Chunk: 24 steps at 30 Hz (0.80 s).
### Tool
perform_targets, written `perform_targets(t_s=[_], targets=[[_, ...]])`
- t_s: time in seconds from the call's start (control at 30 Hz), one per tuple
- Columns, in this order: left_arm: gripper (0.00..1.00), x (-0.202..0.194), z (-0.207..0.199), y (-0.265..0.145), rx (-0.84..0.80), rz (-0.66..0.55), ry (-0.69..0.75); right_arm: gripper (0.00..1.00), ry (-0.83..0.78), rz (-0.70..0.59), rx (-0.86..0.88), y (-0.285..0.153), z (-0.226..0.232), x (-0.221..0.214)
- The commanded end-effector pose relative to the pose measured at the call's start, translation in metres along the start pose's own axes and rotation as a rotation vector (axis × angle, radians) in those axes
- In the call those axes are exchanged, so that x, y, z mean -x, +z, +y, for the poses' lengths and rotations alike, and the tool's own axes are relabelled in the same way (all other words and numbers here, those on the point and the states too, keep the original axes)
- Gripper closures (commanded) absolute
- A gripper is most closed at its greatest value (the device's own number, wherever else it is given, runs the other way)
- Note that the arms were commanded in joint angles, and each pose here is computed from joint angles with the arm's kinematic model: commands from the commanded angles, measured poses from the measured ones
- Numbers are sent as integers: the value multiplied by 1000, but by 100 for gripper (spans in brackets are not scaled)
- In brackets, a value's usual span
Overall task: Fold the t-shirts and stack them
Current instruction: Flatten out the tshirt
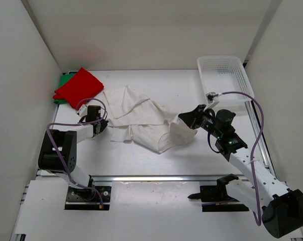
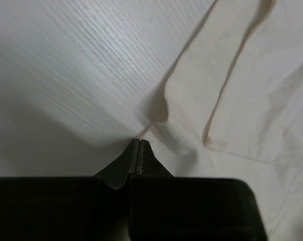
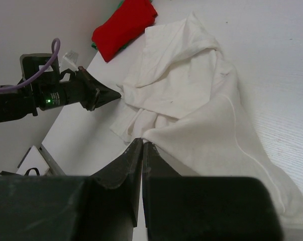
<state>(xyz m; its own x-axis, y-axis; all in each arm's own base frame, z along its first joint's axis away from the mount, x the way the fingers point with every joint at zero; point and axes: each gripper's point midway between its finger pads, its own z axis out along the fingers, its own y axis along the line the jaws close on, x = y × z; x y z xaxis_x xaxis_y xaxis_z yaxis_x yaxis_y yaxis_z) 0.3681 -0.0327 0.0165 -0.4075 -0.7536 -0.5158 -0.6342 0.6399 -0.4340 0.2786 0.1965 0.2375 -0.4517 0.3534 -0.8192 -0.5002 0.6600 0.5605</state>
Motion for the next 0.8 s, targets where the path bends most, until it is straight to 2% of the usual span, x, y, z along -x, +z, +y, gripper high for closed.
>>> perform_targets(t_s=[0.0, 0.2, 0.37, 0.4, 0.53, 0.6, 0.63, 0.7, 0.77], targets=[[100, 1, -1, -7, -1, 0, 47, 100, -21, -50, 36, 0, 10, 15], [100, 45, -38, -57, -202, -70, 106, 100, -29, -65, -21, 0, 8, 35], [100, 85, -85, -130, -408, -161, 189, 100, -94, -139, -52, -8, 38, 82], [100, 91, -91, -145, -440, -188, 187, 100, -92, -120, -94, -10, 33, 80], [100, 108, -120, -202, -600, -214, 228, 100, -162, -183, -193, -31, 49, 128], [100, 131, -141, -251, -726, -259, 236, 100, -227, -246, -185, -49, 76, 172], [100, 149, -138, -258, -732, -282, 207, 100, -239, -244, -251, -56, 69, 180], [100, 166, -157, -298, -837, -300, 213, 100, -294, -310, -250, -66, 95, 226], [100, 184, -169, -317, -884, -329, 197, 100, -341, -322, -256, -67, 108, 250]])
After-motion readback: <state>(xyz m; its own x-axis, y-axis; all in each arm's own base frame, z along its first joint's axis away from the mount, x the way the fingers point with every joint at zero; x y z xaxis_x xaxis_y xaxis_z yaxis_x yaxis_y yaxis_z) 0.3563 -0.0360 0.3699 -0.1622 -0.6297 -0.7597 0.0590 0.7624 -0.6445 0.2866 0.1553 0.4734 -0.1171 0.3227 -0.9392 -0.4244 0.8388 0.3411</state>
